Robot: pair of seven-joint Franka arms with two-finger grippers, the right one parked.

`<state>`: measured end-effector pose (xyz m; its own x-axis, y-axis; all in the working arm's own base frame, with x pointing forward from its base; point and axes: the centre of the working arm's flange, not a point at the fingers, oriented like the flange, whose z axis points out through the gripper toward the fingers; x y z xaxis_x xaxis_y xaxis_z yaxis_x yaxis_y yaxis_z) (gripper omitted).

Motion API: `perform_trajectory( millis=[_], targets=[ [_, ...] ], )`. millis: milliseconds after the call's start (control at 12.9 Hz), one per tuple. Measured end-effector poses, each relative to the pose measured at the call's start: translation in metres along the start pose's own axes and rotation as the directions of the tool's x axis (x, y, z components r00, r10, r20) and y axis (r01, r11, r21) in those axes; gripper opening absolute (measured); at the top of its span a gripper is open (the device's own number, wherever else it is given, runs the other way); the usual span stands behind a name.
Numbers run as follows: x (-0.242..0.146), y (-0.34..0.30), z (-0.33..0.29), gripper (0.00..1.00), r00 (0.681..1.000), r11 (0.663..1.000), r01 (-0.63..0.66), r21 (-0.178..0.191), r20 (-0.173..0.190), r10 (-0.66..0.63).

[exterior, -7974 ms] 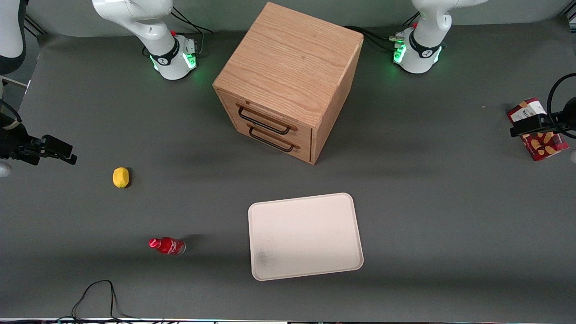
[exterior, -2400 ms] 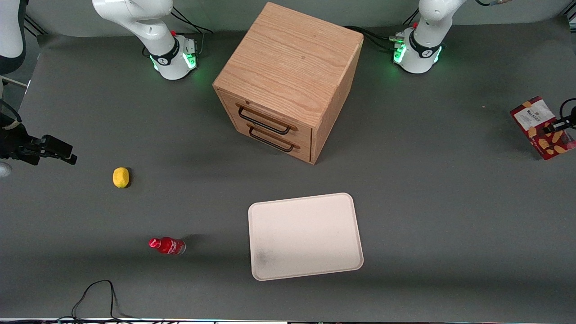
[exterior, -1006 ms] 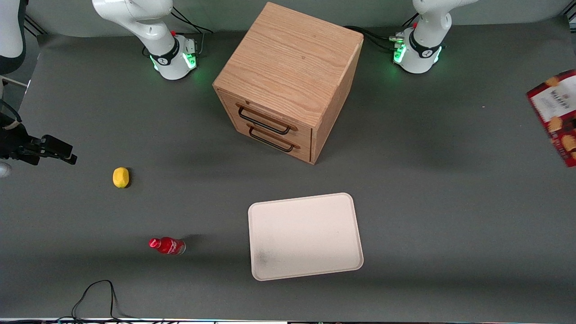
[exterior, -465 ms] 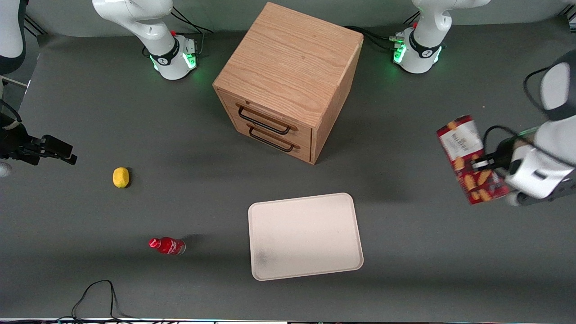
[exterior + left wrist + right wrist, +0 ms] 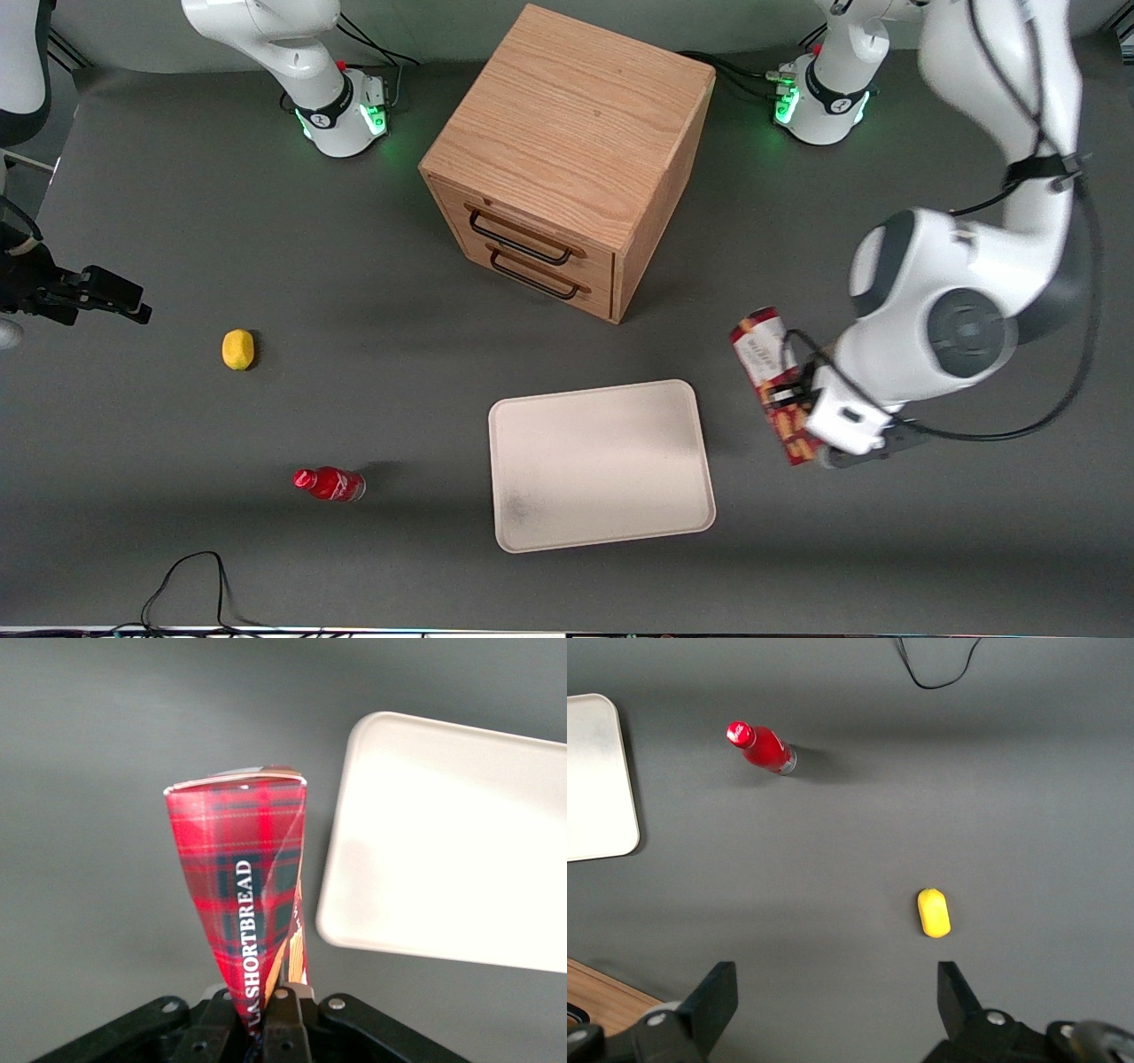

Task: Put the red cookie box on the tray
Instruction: 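Carry the held box with the left gripper over to the white tray, then lower the box onto the tray corner and open the left gripper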

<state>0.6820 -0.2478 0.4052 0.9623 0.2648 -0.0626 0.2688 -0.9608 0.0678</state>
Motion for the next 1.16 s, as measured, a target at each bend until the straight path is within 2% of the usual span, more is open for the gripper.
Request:
perform_trajectory(
  millis=[387,619,852,1161],
  targets=[
    [0.002,0.055,0.061,0.04,0.998,0.998,-0.048,-0.044,-0.052,0.045],
    [-0.001,0.070,0.094,0.04,0.993,0.995,-0.095,-0.031,-0.078,0.092],
    [-0.001,0.075,0.113,0.04,0.981,0.983,-0.181,-0.019,-0.081,0.179],
    [0.004,0.076,0.133,0.04,0.972,0.976,-0.217,-0.022,-0.092,0.214]
  ],
)
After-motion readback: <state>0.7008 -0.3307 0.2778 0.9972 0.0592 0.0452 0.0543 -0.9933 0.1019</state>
